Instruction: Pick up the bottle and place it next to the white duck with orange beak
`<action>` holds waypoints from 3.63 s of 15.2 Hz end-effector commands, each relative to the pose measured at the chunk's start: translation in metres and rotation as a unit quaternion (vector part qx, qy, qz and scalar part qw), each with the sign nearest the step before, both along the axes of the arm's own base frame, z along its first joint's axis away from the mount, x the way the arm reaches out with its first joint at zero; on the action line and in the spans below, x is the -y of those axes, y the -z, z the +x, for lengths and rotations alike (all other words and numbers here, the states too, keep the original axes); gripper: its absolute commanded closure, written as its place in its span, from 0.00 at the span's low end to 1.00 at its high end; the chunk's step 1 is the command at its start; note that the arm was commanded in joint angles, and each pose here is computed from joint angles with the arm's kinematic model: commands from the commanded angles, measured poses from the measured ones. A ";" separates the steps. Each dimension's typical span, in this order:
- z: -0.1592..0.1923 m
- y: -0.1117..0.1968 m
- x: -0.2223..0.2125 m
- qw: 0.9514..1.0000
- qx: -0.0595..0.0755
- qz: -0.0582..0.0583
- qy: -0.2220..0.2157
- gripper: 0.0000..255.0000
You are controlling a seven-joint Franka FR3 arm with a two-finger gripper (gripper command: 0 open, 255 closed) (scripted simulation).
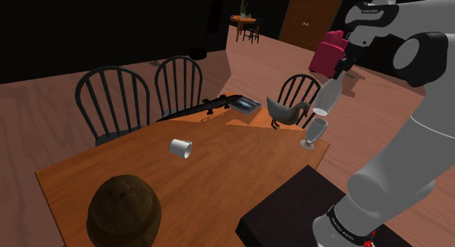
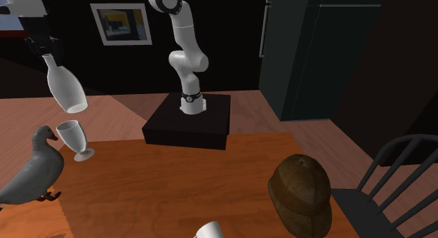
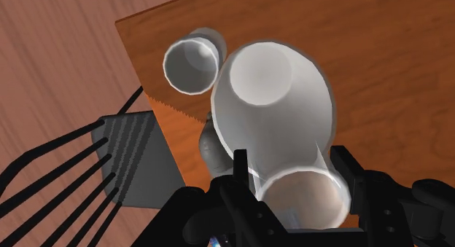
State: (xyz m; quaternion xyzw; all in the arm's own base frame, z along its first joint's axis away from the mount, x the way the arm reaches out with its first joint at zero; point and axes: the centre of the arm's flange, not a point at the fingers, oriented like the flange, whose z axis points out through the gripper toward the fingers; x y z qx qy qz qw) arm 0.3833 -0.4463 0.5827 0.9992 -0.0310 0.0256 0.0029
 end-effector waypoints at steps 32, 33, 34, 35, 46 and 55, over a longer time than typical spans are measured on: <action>0.000 0.174 0.000 1.000 0.000 0.000 0.000 1.00; 0.000 0.180 0.000 1.000 0.000 0.000 0.000 1.00; 0.000 0.185 0.000 1.000 0.000 0.000 0.000 1.00; 0.000 0.190 0.000 1.000 0.000 0.000 0.000 1.00; 0.000 0.248 0.000 1.000 0.000 0.000 0.000 1.00; 0.000 0.296 0.000 1.000 0.000 0.000 0.000 1.00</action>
